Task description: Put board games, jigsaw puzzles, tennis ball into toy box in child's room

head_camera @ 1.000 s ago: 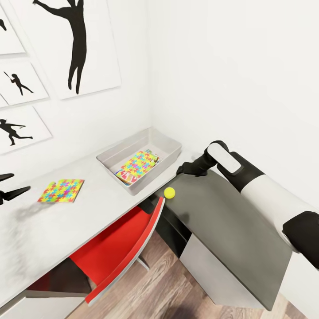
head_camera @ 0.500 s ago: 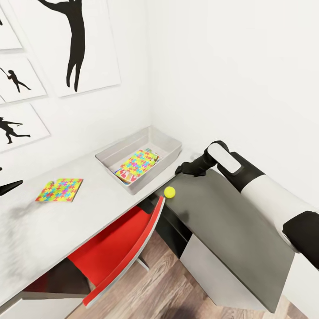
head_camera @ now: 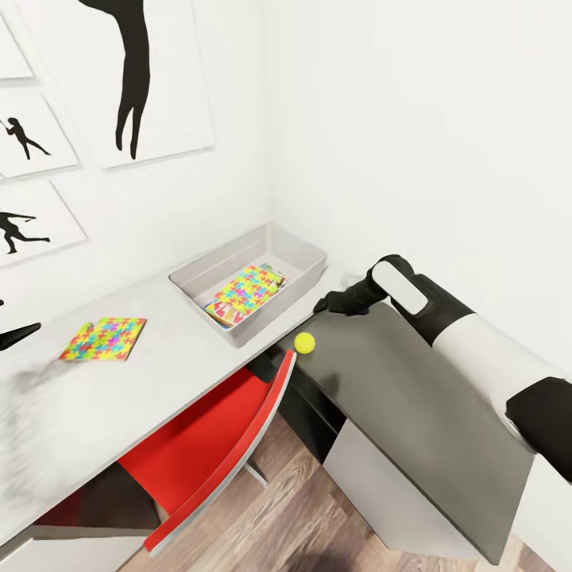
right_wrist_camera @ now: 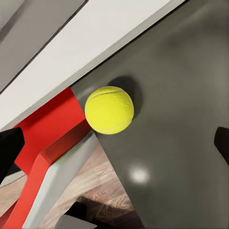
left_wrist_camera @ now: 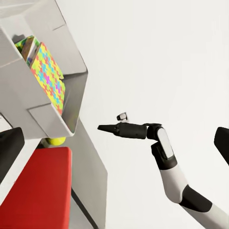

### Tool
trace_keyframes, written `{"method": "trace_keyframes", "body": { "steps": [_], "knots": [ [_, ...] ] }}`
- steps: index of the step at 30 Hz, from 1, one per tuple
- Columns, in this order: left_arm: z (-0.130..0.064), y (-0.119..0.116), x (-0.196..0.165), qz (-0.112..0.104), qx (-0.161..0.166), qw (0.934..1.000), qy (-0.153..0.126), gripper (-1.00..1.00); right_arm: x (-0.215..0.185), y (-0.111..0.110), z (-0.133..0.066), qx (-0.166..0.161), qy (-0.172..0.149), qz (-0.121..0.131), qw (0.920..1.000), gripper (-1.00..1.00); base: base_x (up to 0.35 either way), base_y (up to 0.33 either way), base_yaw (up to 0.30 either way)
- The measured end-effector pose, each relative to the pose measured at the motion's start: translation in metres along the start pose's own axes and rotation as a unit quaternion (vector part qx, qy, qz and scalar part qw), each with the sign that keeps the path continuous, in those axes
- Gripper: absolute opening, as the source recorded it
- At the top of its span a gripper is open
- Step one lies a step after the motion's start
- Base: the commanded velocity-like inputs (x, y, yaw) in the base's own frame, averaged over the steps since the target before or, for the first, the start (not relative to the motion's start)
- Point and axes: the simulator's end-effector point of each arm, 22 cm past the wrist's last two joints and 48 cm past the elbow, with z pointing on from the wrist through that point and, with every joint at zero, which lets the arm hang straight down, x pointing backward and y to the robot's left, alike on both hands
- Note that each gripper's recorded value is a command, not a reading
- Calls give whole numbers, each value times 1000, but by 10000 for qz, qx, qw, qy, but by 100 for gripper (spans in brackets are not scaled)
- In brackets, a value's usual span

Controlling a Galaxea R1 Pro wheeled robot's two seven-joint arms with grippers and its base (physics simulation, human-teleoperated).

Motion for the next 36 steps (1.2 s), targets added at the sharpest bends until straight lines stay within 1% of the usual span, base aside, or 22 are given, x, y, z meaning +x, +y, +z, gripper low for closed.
{"method": "trace_keyframes", "body": {
  "steps": [21, 25, 28, 33, 36],
  "knots": [
    [3, 25, 6, 0, -1, 10000, 2, 100, 7, -8, 25, -21, 15, -55, 10000, 100, 0, 0, 0],
    [4, 30, 8, 2, 1, 10000, 1, 100, 12, 3, 34, -140, 63, -153, 9998, 100, 0, 0, 0],
    [4, 34, 9, 4, 3, 10000, 0, 100, 18, 19, 41, -346, 122, -253, 9990, 100, 0, 0, 0],
    [4, 40, 10, 5, 4, 10000, 0, 100, 24, 27, 50, -462, 173, -336, 9982, 100, 0, 0, 0],
    [5, 44, 12, 4, 3, 10000, -2, 100, 26, 27, 54, -477, 182, -352, 9981, 100, 0, 0, 0]
  ]
}}
